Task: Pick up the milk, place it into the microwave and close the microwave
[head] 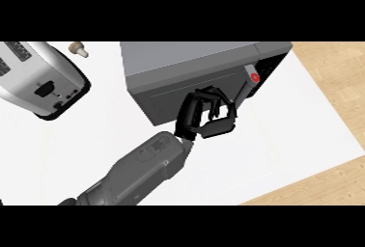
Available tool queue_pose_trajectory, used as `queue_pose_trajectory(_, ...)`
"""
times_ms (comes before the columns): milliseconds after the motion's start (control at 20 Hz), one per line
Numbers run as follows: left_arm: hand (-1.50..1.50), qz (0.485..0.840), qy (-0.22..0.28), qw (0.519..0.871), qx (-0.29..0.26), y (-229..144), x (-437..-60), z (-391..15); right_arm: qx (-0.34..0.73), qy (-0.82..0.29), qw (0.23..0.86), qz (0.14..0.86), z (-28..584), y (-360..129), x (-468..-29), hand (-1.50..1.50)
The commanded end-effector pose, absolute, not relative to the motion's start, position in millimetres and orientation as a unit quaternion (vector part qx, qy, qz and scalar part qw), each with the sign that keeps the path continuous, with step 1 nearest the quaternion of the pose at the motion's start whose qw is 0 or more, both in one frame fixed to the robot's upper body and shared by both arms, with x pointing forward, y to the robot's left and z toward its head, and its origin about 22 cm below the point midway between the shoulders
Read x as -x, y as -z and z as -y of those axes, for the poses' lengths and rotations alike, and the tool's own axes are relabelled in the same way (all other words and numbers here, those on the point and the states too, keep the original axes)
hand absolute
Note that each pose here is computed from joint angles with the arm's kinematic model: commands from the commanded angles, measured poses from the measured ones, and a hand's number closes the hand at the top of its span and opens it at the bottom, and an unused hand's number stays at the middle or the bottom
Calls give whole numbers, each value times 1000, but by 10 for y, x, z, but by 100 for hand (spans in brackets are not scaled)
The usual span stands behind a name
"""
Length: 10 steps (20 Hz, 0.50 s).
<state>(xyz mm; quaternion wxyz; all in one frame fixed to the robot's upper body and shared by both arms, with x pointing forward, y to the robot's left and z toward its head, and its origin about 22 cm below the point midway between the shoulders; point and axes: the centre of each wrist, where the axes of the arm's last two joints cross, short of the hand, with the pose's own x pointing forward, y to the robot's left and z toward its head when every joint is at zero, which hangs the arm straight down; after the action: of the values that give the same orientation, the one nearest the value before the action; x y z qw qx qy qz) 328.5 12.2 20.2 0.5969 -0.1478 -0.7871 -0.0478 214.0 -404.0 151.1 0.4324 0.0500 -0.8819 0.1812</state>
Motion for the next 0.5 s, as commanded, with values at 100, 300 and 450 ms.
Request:
queue_pose_trajectory(100,150,799,33,586,131,-382,-3541,-140,-31,-191,429,883,4145,-1659,-2176,-150)
queue_pose_trajectory(300,150,800,33,583,138,-414,-3543,-112,-32,-193,423,885,4204,-1734,-2199,-150)
queue_pose_trajectory(450,150,804,34,578,135,-418,-3551,-105,3,-214,429,878,4302,-1859,-2202,-150)
